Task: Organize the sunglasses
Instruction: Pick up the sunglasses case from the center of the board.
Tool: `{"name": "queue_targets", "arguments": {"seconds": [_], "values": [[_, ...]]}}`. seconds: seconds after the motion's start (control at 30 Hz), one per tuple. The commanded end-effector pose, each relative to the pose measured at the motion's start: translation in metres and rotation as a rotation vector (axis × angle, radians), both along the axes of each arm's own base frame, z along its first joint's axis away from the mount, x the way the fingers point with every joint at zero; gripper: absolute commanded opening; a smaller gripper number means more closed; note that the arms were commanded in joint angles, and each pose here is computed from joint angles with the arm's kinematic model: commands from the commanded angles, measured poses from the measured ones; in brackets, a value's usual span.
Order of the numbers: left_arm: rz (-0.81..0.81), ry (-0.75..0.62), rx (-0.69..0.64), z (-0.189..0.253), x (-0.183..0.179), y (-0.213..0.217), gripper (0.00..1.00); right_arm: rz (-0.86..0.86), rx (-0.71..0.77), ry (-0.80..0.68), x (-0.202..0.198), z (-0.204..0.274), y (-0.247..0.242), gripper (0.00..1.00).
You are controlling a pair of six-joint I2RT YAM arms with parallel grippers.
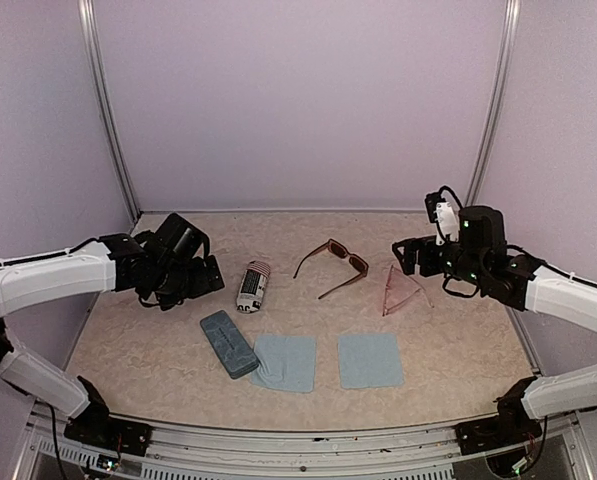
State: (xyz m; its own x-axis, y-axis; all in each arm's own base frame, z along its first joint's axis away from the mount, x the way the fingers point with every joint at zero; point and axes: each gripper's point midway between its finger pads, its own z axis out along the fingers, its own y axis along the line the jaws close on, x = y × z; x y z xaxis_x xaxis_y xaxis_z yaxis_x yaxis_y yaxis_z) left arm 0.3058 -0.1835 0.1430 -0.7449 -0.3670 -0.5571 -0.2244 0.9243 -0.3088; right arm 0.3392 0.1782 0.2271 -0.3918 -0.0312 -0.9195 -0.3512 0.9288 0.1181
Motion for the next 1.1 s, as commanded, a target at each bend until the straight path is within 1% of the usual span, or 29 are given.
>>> {"name": "queue_targets", "arguments": {"seconds": [0.0,0.2,0.33,0.47,0.6,0.87,1.07], "values": [[0.034,0.130,0.019,-0.029,-0.018,-0.012,0.99,-0.011,-0.039,0.025,-0.001,-0.011,-0.004,1.00],[0.006,0.267,0.083,-0.065,-0.030,-0.026,0.99,-0.034,-0.061,0.018,-0.003,-0.013,-0.011,1.00],[-0.024,0.294,0.089,-0.071,-0.032,-0.037,0.99,-0.050,-0.065,0.015,-0.004,-0.015,-0.016,1.00],[-0.028,0.348,0.103,-0.083,-0.041,-0.037,0.99,-0.057,-0.072,0.013,-0.004,-0.015,-0.017,1.00],[-0.030,0.370,0.125,-0.089,-0.043,-0.036,0.99,-0.064,-0.081,0.014,-0.005,-0.015,-0.020,1.00],[-0.071,0.392,0.112,-0.103,-0.045,-0.046,0.99,-0.073,-0.048,0.009,-0.010,-0.010,-0.022,1.00],[-0.077,0.412,0.141,-0.111,-0.046,-0.043,0.99,-0.076,-0.041,0.007,-0.010,-0.012,-0.022,1.00]]}}
